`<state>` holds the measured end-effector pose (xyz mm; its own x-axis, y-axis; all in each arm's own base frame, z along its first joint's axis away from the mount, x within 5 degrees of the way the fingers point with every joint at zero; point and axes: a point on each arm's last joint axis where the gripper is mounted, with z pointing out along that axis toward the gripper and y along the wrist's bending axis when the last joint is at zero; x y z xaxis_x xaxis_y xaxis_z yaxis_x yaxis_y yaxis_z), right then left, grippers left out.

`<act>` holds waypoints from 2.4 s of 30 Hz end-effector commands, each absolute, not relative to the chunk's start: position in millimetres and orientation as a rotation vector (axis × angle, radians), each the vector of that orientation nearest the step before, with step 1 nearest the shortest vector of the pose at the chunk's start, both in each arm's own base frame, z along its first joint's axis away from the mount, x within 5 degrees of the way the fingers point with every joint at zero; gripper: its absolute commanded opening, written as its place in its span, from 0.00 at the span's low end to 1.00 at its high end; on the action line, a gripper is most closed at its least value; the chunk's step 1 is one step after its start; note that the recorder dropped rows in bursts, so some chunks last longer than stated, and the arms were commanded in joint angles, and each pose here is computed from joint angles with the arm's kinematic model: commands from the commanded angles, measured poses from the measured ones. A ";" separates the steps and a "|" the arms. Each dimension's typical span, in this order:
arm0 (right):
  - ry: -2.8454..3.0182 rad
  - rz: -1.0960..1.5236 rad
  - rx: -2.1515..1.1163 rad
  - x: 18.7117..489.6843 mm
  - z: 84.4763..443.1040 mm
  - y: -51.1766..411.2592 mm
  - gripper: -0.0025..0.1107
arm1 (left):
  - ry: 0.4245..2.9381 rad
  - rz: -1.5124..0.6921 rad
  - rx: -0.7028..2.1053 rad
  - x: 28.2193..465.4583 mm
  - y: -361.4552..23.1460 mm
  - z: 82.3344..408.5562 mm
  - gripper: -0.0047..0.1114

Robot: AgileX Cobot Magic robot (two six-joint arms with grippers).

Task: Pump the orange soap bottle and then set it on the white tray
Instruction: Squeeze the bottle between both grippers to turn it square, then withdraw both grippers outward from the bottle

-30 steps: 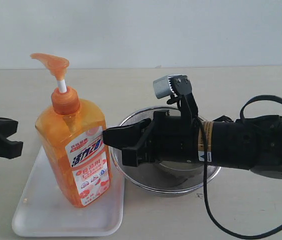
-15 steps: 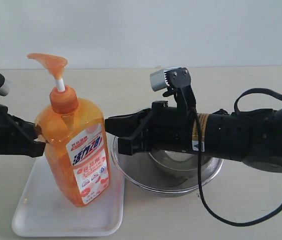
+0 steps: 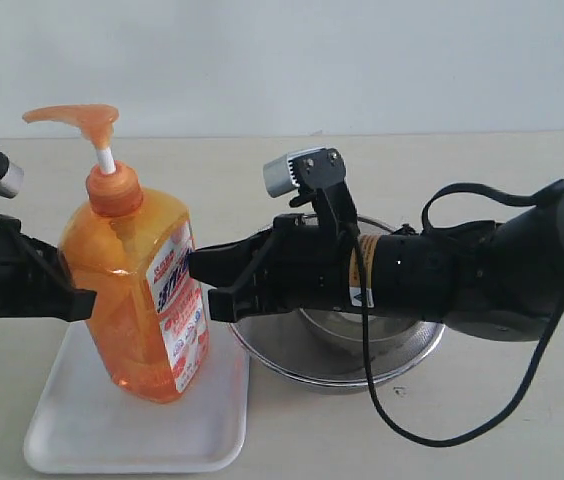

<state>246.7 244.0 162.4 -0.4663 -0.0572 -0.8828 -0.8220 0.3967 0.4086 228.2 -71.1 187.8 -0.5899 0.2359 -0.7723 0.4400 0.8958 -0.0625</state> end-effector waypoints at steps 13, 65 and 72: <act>1.754 1.158 -0.822 255.5 166.4 254.1 0.02 | 2.129 -0.466 0.441 204.9 -75.2 203.1 0.08; 1.691 1.175 -0.860 254.5 171.4 257.1 0.02 | 2.179 -0.514 0.356 199.1 -74.0 195.9 0.08; 1.689 1.169 -0.866 254.5 171.2 257.0 0.02 | 2.192 -0.485 0.345 199.6 -72.0 194.8 0.08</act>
